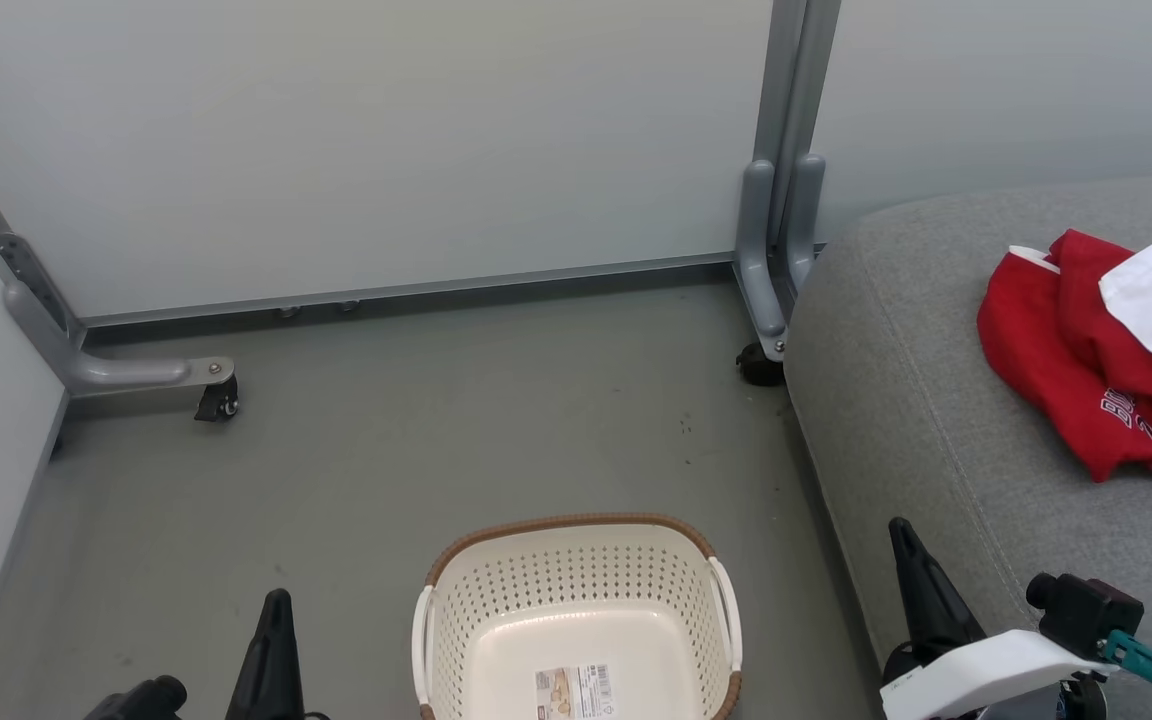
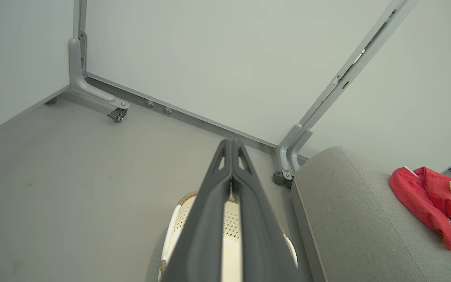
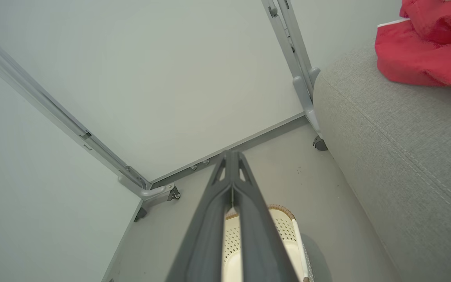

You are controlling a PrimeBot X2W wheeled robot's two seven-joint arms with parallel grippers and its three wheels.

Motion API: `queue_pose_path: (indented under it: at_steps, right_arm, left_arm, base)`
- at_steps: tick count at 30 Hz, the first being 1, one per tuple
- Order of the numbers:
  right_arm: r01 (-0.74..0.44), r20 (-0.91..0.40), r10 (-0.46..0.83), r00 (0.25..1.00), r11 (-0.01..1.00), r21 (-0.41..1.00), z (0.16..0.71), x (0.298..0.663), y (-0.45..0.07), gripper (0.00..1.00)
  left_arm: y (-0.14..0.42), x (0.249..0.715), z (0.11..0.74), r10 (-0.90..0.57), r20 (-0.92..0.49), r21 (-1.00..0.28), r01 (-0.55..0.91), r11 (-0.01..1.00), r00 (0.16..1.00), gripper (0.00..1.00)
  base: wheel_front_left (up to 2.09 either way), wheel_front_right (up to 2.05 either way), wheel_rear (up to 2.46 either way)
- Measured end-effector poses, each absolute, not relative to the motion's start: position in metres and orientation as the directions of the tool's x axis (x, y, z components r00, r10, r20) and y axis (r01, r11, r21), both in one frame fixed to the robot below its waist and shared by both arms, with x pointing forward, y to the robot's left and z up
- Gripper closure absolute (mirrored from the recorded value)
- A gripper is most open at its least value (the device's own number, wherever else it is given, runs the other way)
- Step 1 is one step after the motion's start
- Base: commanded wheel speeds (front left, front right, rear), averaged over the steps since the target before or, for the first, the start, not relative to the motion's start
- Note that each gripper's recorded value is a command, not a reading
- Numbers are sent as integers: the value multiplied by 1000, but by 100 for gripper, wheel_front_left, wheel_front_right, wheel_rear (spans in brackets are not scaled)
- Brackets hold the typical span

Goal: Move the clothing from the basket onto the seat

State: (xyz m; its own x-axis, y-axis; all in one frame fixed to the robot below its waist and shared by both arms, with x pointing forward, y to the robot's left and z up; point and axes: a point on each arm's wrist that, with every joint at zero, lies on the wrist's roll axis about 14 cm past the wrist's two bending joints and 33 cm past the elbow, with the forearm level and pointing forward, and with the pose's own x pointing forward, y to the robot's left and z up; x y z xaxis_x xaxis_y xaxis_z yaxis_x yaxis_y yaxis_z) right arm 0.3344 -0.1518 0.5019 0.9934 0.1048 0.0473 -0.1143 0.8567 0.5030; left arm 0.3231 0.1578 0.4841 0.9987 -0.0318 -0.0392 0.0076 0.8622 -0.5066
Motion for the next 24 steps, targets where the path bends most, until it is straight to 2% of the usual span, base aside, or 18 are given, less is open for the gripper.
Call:
queue_pose_path:
  at_steps: [24]
  right_arm:
    - [-35,9,44,999,647,762,501,351,-171,100]
  left_arm:
    - [170,344,485,-17,-70,-763,-42,645,997,100]
  base:
    - [0,0,0]
